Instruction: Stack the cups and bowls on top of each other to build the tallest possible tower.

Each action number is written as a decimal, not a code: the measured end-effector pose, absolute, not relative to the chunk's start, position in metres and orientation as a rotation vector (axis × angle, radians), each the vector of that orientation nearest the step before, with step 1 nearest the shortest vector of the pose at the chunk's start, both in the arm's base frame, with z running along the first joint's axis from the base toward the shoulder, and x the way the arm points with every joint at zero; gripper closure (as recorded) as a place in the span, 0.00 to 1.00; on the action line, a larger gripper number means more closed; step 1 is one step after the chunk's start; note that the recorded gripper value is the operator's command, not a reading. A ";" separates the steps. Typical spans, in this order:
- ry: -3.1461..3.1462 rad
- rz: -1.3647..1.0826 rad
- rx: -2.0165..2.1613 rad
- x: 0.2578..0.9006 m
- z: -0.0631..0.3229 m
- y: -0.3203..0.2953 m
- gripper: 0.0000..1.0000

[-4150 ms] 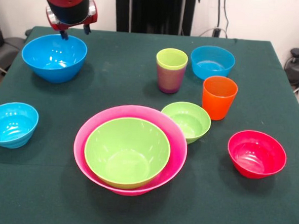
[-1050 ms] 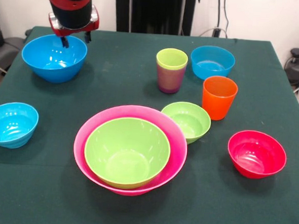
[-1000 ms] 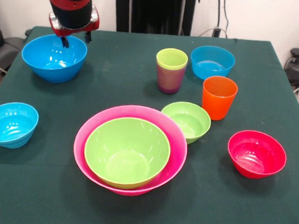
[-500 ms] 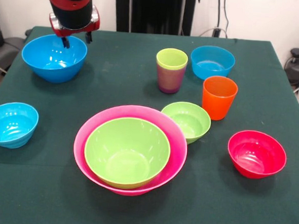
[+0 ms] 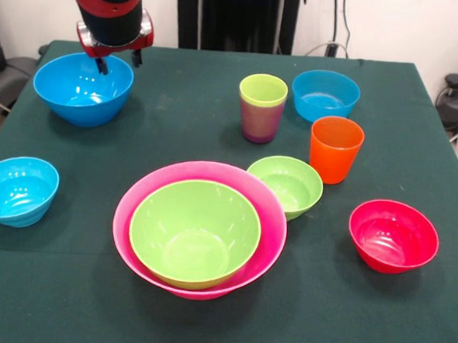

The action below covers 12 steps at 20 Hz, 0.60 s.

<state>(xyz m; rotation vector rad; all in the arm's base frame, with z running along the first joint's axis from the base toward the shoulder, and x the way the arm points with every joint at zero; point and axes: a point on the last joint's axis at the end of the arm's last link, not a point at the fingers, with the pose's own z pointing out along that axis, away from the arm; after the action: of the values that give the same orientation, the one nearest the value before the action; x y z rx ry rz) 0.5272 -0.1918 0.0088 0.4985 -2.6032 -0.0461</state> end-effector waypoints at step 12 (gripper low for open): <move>-2.567 -0.087 0.498 0.510 -0.002 -0.183 0.00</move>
<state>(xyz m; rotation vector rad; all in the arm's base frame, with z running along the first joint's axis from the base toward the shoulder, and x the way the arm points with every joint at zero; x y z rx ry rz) 0.5103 -0.1826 -0.0024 0.4975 -2.5673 -0.0866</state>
